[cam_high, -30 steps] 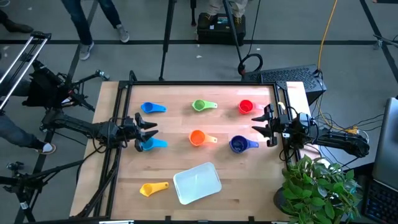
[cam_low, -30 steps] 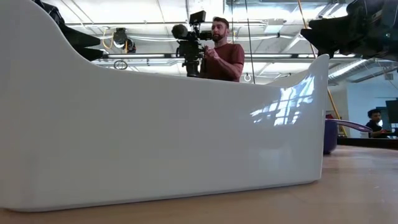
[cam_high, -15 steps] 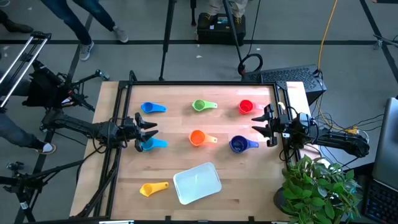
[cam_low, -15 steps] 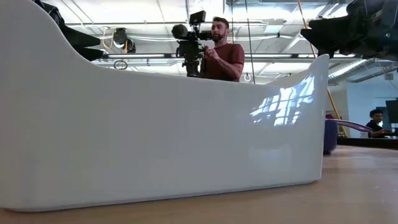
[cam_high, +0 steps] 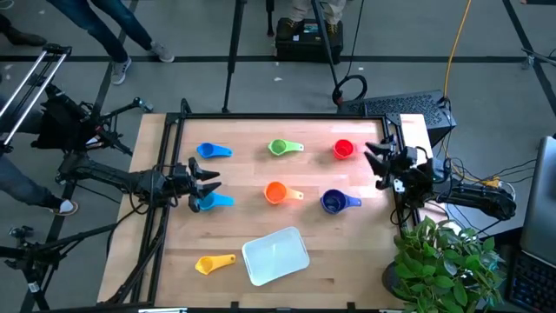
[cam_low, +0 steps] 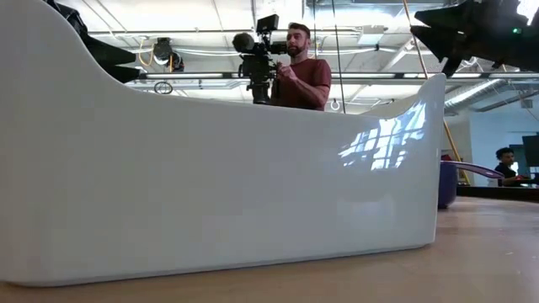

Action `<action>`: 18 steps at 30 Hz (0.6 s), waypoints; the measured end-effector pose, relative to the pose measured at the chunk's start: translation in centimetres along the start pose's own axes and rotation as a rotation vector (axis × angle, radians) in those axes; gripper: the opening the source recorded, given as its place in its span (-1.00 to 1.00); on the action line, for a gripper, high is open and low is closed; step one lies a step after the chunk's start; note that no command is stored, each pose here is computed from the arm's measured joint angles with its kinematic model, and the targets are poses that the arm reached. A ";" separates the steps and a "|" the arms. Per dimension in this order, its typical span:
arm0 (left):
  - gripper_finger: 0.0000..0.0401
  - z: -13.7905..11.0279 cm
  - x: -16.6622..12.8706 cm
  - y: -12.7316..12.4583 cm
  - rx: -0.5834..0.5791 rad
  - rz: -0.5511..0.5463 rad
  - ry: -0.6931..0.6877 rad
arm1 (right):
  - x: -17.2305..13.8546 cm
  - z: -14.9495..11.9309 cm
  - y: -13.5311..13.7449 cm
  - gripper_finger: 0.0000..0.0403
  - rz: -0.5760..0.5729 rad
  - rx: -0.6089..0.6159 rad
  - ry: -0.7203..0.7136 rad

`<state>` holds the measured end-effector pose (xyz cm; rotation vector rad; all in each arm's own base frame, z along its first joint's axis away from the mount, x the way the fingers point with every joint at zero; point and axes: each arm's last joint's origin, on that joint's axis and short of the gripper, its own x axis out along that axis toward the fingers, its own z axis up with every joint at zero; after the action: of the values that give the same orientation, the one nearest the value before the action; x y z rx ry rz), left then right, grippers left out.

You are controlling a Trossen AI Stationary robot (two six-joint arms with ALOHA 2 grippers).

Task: Nest measuring cups in basket
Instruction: Stack the orange measuring cup on the violet measuring cup

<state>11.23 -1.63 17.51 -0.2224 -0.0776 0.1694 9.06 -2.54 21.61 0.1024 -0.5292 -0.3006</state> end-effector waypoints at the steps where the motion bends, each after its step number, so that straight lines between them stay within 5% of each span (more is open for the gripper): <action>1: -0.14 0.0 0.0 0.0 0.000 0.000 0.000 | 0.0 0.1 0.0 -0.28 -0.016 -0.001 -0.008; 11: -0.14 0.0 0.0 0.0 0.000 0.000 0.000 | 0.0 0.0 -0.1 -0.28 -0.027 -0.002 0.003; 14: -0.14 0.0 0.0 0.0 -0.006 0.000 0.000 | 0.2 -1.2 -0.2 -0.28 -0.047 -0.053 0.164; 18: -0.14 0.0 0.0 0.0 -0.012 -0.001 -0.004 | 2.7 1.5 0.4 -0.28 -0.053 -0.141 0.317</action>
<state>11.23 -1.63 17.56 -0.2341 -0.0829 0.1688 10.60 -2.99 24.30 0.0263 -0.1908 -0.3644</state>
